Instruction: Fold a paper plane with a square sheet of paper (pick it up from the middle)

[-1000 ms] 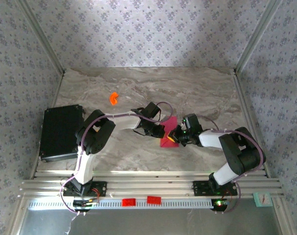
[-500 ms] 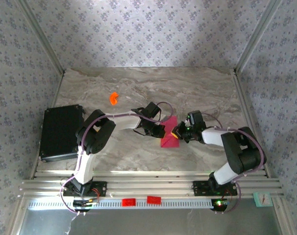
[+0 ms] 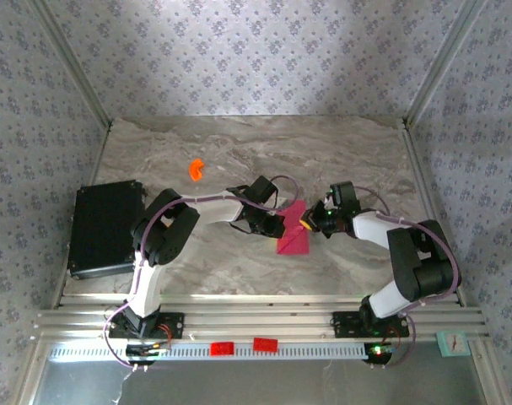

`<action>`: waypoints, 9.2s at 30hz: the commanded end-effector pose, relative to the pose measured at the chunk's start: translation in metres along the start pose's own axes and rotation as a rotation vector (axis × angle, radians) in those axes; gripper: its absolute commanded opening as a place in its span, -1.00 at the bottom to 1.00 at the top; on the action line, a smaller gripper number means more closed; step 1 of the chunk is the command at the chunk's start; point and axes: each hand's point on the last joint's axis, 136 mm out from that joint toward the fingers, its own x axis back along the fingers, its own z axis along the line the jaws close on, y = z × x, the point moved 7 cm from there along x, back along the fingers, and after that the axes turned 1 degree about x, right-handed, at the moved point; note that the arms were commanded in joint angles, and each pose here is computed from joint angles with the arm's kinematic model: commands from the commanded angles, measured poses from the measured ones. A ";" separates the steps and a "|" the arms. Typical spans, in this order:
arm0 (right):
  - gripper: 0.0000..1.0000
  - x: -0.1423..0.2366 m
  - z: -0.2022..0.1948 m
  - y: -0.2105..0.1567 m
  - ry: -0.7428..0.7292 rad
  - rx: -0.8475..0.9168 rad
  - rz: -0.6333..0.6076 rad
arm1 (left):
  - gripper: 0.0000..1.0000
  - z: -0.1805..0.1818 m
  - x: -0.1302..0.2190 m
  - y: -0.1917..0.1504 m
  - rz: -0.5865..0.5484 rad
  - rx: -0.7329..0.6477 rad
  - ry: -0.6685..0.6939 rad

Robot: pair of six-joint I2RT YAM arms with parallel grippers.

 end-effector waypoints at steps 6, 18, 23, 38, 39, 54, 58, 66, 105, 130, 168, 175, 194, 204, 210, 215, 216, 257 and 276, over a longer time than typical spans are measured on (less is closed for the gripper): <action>-0.94 -0.011 -0.044 -0.006 -0.143 -0.053 0.060 | -0.91 0.014 -0.015 -0.016 0.085 0.015 0.047; -0.90 0.014 0.006 0.004 0.027 0.055 0.022 | -0.91 0.015 -0.016 -0.018 0.094 0.013 0.041; -0.90 -0.005 -0.001 -0.012 -0.015 0.046 0.070 | -0.91 0.015 -0.016 -0.018 0.096 0.015 0.040; -0.90 -0.001 -0.032 0.007 -0.011 -0.085 0.033 | -0.93 0.018 -0.020 -0.022 0.113 0.017 0.035; -0.90 0.001 -0.030 0.008 -0.003 -0.084 0.027 | -0.93 0.018 -0.020 -0.022 0.113 0.017 0.034; -0.89 -0.012 0.000 -0.025 -0.021 0.024 0.068 | -0.93 0.018 -0.020 -0.021 0.109 0.016 0.033; -0.90 -0.023 -0.022 -0.035 -0.100 -0.003 0.098 | -0.93 0.018 -0.021 -0.022 0.112 0.018 0.032; -0.94 -0.025 -0.050 -0.047 -0.200 -0.015 0.126 | -0.86 0.010 -0.012 -0.015 0.085 0.027 0.029; -0.96 -0.023 -0.061 -0.051 -0.212 -0.034 0.120 | -0.80 -0.031 0.010 -0.002 0.158 0.109 -0.318; -0.96 -0.021 -0.065 -0.052 -0.218 -0.042 0.125 | -0.80 -0.008 0.007 -0.029 0.198 0.088 -0.175; -0.96 -0.020 -0.073 -0.053 -0.228 -0.055 0.129 | -0.79 0.006 0.006 -0.053 0.200 0.125 -0.163; -0.96 -0.020 -0.073 -0.053 -0.223 -0.056 0.126 | -0.87 -0.005 0.025 -0.052 0.147 0.089 -0.176; -0.96 -0.020 -0.069 -0.052 -0.215 -0.052 0.122 | -0.82 -0.013 -0.008 -0.014 0.151 0.109 -0.211; -0.93 -0.016 -0.048 -0.042 -0.155 -0.006 0.110 | -0.88 0.023 -0.014 -0.064 0.264 0.113 -0.075; -0.88 -0.001 -0.013 -0.035 -0.049 0.078 0.058 | -0.93 0.023 -0.015 -0.068 0.258 0.135 -0.093; -0.87 -0.006 0.006 -0.045 0.032 0.136 0.077 | -0.95 0.022 -0.018 -0.067 0.250 0.150 -0.108; -0.88 -0.009 0.008 -0.049 0.038 0.142 0.081 | -0.96 0.022 -0.018 -0.067 0.251 0.152 -0.109; -0.87 -0.017 -0.014 -0.038 -0.021 0.080 0.067 | -1.00 0.022 -0.019 -0.064 0.241 0.152 -0.120; -1.00 -0.025 -0.056 -0.049 -0.163 0.017 0.123 | -1.00 0.014 0.015 -0.075 0.223 0.089 -0.063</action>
